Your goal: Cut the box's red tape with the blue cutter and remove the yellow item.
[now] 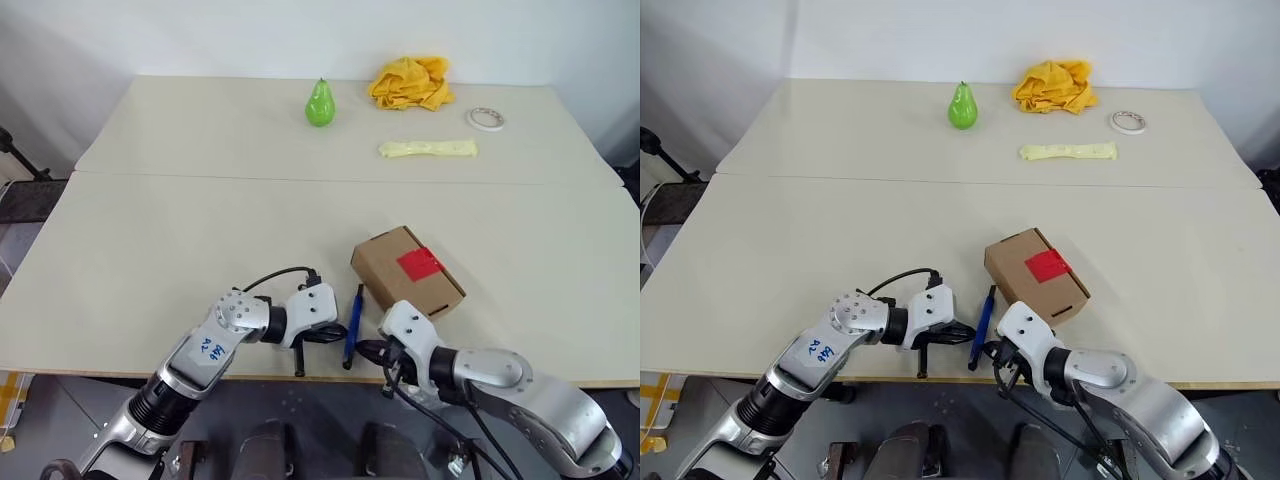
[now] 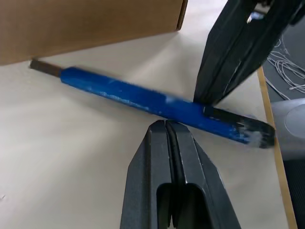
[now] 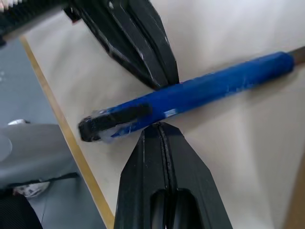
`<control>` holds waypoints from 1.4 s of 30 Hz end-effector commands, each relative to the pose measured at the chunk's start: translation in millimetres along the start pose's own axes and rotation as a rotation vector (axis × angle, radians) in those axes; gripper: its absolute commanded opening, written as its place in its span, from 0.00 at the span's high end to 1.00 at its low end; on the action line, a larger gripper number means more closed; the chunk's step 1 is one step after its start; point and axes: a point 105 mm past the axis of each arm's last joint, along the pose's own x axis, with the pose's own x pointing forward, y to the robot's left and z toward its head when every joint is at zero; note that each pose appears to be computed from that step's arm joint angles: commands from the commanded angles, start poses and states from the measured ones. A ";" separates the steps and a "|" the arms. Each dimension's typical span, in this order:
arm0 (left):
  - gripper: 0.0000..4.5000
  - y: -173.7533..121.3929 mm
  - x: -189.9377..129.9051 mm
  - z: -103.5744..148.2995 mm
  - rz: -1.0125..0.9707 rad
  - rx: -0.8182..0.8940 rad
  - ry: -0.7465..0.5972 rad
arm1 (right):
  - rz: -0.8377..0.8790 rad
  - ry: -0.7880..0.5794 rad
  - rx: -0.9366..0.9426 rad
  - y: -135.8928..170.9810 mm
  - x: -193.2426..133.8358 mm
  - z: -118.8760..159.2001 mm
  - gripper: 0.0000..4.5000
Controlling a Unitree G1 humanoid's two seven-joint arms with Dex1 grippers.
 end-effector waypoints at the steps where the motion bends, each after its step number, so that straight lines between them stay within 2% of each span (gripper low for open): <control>1: 0.99 -6.9 2.9 -9.6 -0.015 -0.028 0.036 | 0.007 -0.054 -0.001 0.2 1.3 14.3 1.00; 7: 0.99 -5.4 0.6 -12.2 0.007 -0.040 0.037 | -0.002 -0.080 -0.010 -5.1 1.9 24.5 1.00; 16: 0.99 5.7 -24.3 -20.3 0.079 -0.059 0.043 | 0.006 0.004 -0.008 -5.2 -9.2 9.7 1.00; 22: 0.99 16.3 -19.6 0.6 0.118 -0.036 -0.085 | 0.000 0.029 0.006 -4.7 -15.3 -0.1 1.00; 32: 0.99 9.4 -10.7 -15.2 0.082 -0.023 0.013 | -0.055 0.015 0.003 -12.4 -19.8 1.7 1.00; 42: 0.99 9.6 7.1 17.4 0.074 -0.006 -0.115 | -0.021 -0.027 0.011 -4.5 3.5 10.4 1.00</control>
